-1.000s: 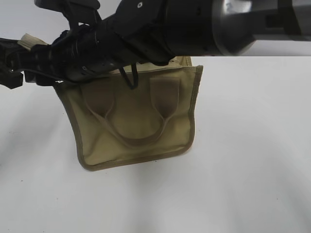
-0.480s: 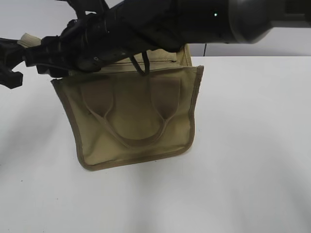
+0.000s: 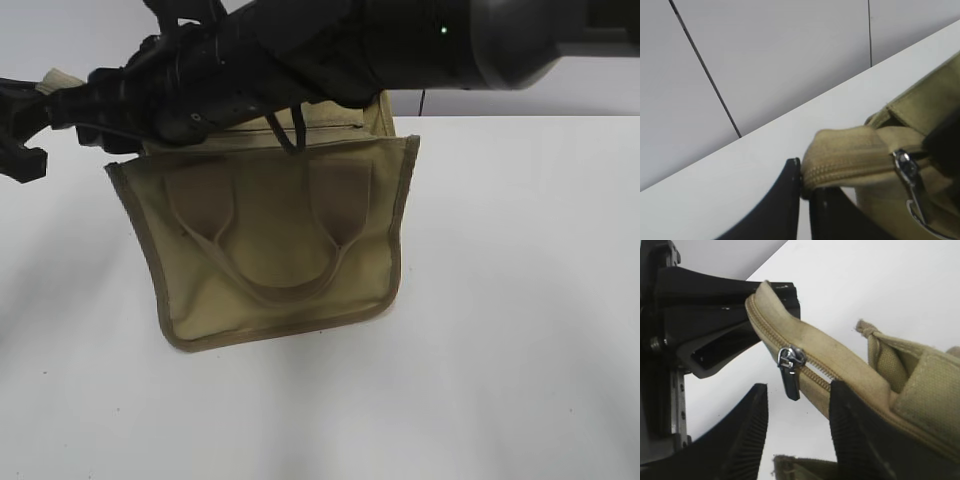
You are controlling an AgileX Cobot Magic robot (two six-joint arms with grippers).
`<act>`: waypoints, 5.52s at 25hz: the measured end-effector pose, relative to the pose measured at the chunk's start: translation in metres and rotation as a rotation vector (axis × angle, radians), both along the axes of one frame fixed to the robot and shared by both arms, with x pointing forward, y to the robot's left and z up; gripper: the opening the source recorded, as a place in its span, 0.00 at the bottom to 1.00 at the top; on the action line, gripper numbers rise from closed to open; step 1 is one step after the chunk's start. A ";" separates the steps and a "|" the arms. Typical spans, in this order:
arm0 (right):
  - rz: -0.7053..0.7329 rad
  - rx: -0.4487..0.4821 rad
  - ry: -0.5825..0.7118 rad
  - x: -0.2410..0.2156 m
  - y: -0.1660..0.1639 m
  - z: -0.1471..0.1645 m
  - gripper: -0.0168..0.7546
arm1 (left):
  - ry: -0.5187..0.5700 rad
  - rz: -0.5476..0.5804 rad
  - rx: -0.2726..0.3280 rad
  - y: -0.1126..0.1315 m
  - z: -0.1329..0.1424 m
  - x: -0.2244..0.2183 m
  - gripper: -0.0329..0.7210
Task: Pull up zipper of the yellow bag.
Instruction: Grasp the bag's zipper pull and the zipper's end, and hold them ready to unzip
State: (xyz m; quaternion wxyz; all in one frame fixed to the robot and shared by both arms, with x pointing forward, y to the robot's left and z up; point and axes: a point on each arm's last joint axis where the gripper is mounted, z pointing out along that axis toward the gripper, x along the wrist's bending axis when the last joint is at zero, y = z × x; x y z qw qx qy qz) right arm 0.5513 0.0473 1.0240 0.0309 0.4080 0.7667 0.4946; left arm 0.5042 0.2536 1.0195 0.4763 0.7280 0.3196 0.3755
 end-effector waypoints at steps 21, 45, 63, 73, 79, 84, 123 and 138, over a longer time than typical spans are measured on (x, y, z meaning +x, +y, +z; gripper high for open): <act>-0.128 0.056 -0.013 0.006 0.010 -0.015 0.39 | -0.001 -0.002 0.000 0.000 0.000 0.000 0.05; -0.174 0.105 0.063 0.005 0.011 -0.015 0.33 | 0.030 -0.056 -0.087 -0.006 0.013 -0.013 0.05; -0.184 0.141 0.186 0.000 0.013 -0.015 0.44 | 0.032 -0.073 -0.090 -0.008 0.013 -0.014 0.05; -0.217 0.167 0.180 0.002 0.012 -0.014 0.09 | 0.019 -0.095 -0.106 -0.009 0.015 -0.014 0.05; -0.190 0.149 0.161 0.001 0.012 -0.012 0.01 | 0.017 -0.098 -0.107 -0.010 0.015 -0.015 0.05; -0.126 0.117 0.162 -0.002 0.007 -0.002 0.01 | 0.046 -0.046 -0.078 -0.005 0.011 -0.013 0.05; -0.080 -0.104 0.505 0.074 -0.189 0.003 0.02 | 0.167 0.057 -0.038 0.002 -0.012 -0.002 0.05; -0.058 -0.185 0.200 0.055 -0.215 0.069 0.77 | 0.337 0.335 -0.020 0.020 -0.023 -0.005 0.65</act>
